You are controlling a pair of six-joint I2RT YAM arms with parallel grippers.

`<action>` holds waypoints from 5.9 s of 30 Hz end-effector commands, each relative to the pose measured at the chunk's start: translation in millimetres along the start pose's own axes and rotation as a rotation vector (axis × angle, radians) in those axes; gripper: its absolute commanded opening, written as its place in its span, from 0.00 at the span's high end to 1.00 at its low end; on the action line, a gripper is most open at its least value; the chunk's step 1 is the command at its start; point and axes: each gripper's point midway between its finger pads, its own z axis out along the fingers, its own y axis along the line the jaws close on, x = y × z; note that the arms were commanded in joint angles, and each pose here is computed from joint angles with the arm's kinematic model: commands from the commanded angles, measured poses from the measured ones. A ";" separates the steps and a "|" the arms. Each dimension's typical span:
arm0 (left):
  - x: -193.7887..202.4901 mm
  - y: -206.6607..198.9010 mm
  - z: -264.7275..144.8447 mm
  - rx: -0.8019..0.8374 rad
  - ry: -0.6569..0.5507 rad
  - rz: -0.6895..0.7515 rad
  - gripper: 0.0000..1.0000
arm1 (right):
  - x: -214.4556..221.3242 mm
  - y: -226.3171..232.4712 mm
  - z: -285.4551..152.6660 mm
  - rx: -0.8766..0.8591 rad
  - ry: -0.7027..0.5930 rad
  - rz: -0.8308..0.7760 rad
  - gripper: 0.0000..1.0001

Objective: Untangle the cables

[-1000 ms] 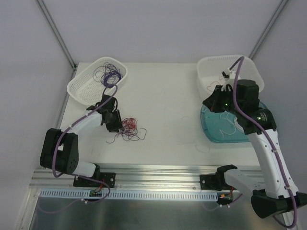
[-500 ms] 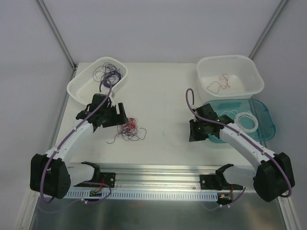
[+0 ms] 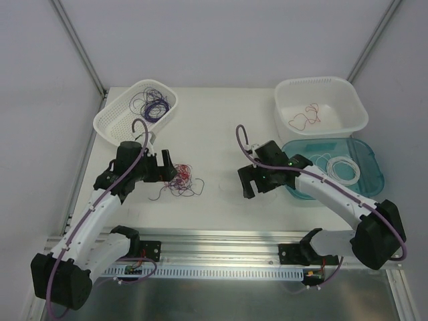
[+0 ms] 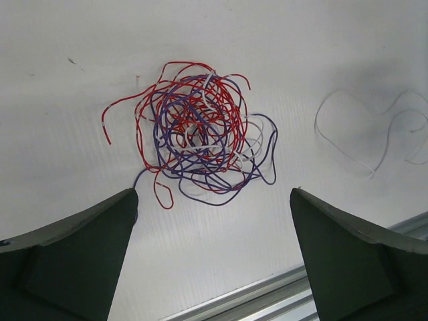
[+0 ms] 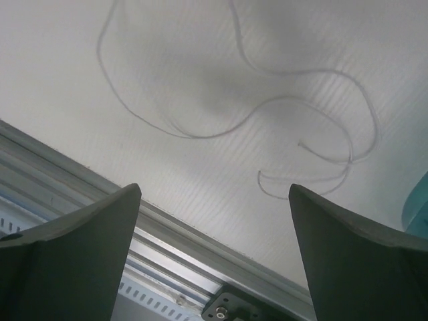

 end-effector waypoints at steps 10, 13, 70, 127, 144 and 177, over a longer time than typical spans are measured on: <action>-1.3 22.9 -15.6 -0.096 -0.131 0.062 0.01 | -41.8 52.5 29.9 -0.057 0.044 -0.441 0.03; 1.2 29.4 -15.6 -0.126 -0.137 0.057 0.01 | -50.2 55.6 39.2 -0.020 0.045 -0.479 0.03; 0.3 37.2 -8.3 -0.161 -0.135 0.066 0.01 | -203.1 -44.3 -225.6 0.220 -0.647 -0.041 0.99; 12.9 33.2 69.7 -0.231 0.171 -0.300 0.24 | -130.3 -21.8 -72.4 -0.122 -0.536 0.391 0.08; 54.3 -9.6 97.2 -0.081 0.327 -0.447 0.86 | -143.6 89.6 21.8 -0.428 -0.383 0.242 0.45; 63.9 -8.8 98.8 -0.085 0.325 -0.520 0.97 | -128.5 124.1 110.4 -0.558 -0.187 0.128 0.99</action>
